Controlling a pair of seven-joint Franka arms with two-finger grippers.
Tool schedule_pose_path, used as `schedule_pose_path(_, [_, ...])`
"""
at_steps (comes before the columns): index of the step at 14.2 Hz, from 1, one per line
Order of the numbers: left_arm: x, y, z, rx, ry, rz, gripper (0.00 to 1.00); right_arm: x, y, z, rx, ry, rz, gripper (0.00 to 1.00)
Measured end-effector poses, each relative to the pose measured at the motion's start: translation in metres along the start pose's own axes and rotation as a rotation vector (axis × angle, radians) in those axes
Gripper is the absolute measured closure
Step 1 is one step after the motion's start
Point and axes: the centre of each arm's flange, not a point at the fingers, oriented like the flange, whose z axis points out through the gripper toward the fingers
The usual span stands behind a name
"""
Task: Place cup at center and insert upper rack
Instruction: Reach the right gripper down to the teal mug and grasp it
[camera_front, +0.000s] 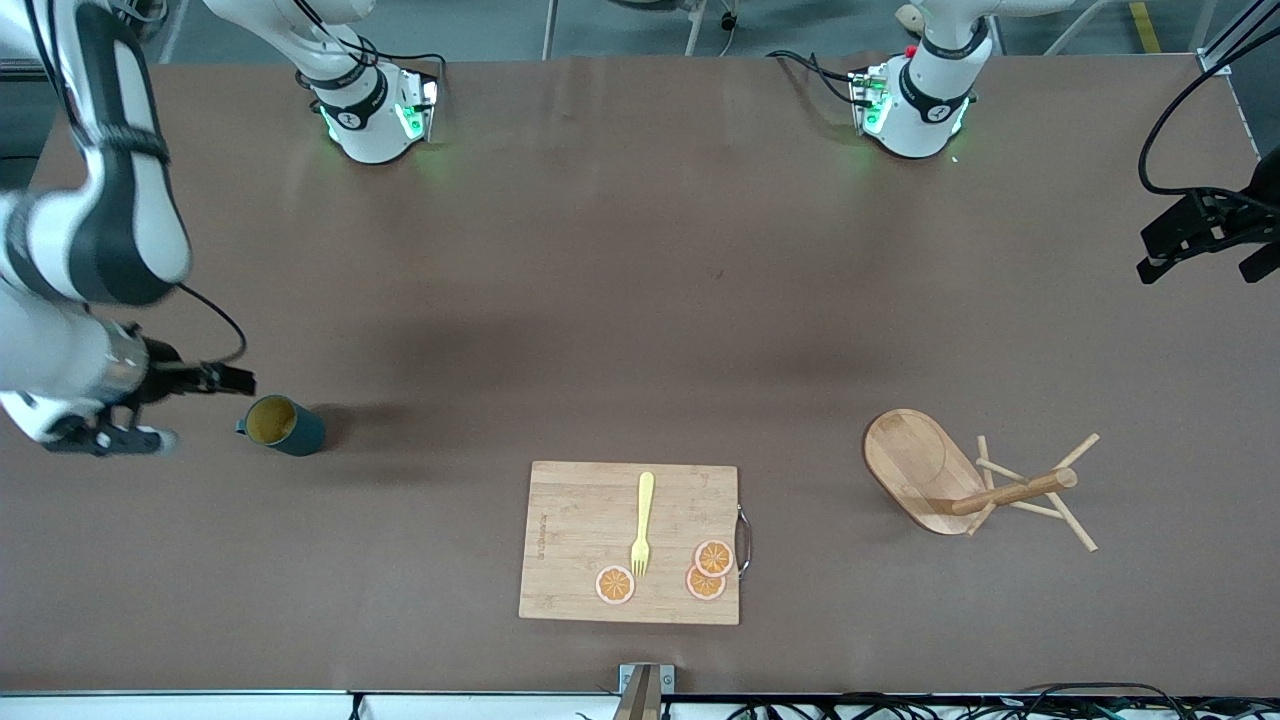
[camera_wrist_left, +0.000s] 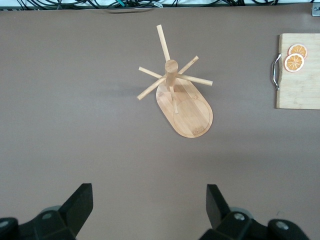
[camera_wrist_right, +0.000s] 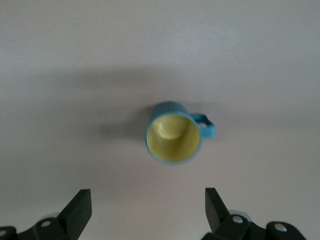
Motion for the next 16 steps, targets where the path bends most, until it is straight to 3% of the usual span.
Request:
schedule_pose_path(4, [0.0,0.0,0.0,0.0,0.0,0.0,0.0,0.022,-0.036,0.054,-0.012,-0.046,-0.05,0.0])
schedule_pose_path(9, [0.0,0.0,0.0,0.0,0.0,0.0,0.0,0.024,-0.027,0.078,-0.016,-0.092,-0.036,0.0])
schedule_pose_path(16, [0.0,0.0,0.0,0.0,0.0,0.0,0.0,0.027,-0.02,0.093,-0.017,-0.102,-0.025,0.0])
